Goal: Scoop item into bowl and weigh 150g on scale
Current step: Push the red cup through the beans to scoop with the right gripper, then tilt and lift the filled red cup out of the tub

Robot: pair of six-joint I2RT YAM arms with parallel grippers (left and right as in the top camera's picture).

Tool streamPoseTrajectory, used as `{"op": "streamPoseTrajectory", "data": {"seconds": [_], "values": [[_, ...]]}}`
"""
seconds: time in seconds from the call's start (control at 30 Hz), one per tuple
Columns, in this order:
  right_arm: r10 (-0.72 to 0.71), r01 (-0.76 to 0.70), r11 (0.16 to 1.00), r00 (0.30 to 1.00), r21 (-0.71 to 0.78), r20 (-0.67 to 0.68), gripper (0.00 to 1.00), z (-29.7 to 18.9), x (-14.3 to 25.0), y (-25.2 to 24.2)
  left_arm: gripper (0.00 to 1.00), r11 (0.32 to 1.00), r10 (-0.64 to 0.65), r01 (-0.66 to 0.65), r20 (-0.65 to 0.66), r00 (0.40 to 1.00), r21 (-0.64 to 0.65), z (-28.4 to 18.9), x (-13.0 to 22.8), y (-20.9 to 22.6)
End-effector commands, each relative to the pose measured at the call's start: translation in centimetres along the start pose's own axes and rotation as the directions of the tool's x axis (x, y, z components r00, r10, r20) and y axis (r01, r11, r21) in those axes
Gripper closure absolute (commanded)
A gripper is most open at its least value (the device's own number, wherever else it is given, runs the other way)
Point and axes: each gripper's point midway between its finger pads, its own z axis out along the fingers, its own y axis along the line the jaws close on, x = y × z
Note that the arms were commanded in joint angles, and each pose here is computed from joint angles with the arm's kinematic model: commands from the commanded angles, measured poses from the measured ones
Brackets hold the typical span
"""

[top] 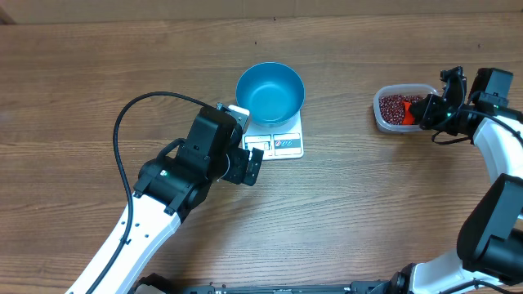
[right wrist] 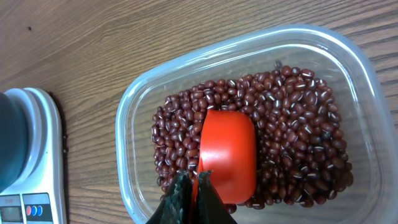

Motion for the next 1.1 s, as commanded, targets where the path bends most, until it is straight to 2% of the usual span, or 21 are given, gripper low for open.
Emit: {"op": "streamPoseTrajectory", "data": {"seconds": [0.0, 0.27, 1.07], "values": [[0.029, -0.031, 0.997, 0.999, -0.067, -0.029, 0.96, 0.7, 1.1, 0.2, 0.00, 1.000, 0.017, -0.017, 0.025, 1.000, 0.013, -0.5, -0.9, -0.3], [0.080, -0.081, 0.985, 0.997, -0.154, -0.015, 0.96, -0.1, 0.8, -0.1, 0.00, 1.000, 0.017, -0.017, 0.025, 1.000, 0.013, -0.5, -0.9, -0.3], [0.148, -0.150, 0.970, 0.989, -0.192, -0.025, 0.96, 1.4, 0.8, -0.9, 0.01, 1.000, 0.017, -0.017, 0.025, 1.000, 0.014, -0.5, -0.9, -0.3]]}}
